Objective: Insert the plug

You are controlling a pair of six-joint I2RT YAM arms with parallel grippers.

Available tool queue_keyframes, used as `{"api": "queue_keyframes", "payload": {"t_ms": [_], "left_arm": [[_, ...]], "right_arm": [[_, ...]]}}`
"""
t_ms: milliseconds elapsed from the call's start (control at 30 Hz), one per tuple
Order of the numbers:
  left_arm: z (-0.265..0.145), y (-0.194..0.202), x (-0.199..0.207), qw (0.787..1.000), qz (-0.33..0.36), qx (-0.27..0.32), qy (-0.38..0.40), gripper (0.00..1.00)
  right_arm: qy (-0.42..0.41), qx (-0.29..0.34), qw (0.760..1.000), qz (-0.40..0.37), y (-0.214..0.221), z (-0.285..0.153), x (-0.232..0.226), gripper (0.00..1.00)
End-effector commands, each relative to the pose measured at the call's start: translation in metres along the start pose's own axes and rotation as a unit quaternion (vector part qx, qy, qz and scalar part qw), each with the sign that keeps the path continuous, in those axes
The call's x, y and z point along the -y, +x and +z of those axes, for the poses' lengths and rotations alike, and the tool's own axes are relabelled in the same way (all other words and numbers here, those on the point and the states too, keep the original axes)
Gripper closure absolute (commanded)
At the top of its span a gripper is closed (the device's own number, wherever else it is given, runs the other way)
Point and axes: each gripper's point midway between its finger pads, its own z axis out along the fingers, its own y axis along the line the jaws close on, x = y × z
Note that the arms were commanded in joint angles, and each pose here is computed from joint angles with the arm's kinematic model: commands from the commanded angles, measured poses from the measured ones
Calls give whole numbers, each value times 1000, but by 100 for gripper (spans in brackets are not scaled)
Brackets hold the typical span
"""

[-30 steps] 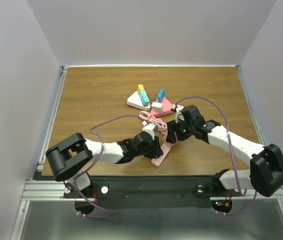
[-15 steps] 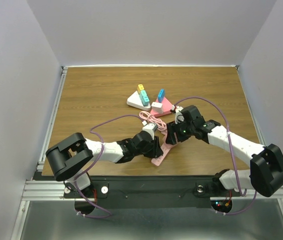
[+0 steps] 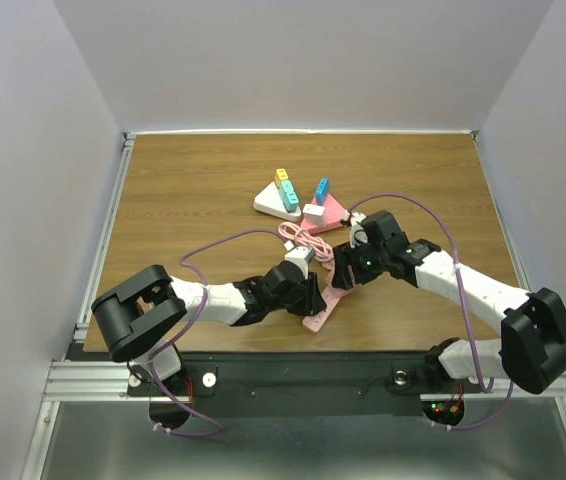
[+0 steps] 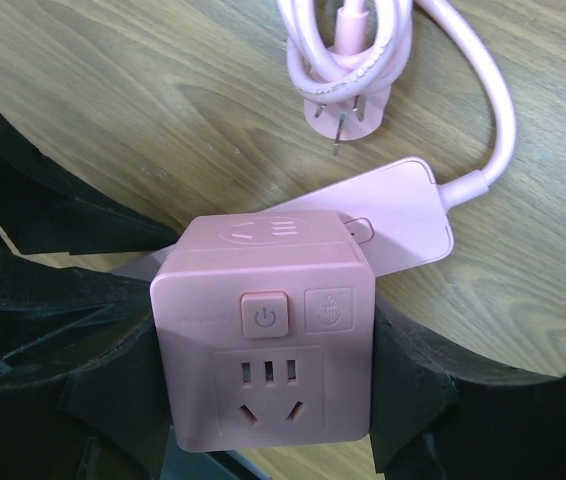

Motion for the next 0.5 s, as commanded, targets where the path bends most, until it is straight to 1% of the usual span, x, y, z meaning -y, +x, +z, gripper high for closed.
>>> {"api": "queue_keyframes", "payload": {"t_ms": [0, 200, 467], "left_arm": [[-17, 71, -95, 980, 29, -114, -161, 97], [-17, 71, -94, 980, 28, -114, -159, 97], [-16, 73, -95, 979, 30, -118, -160, 97]], "right_arm": [[22, 18, 999, -18, -18, -7, 2, 100], [25, 15, 999, -27, -19, -5, 4, 100], [-5, 1, 999, -46, -16, -2, -5, 100]]}}
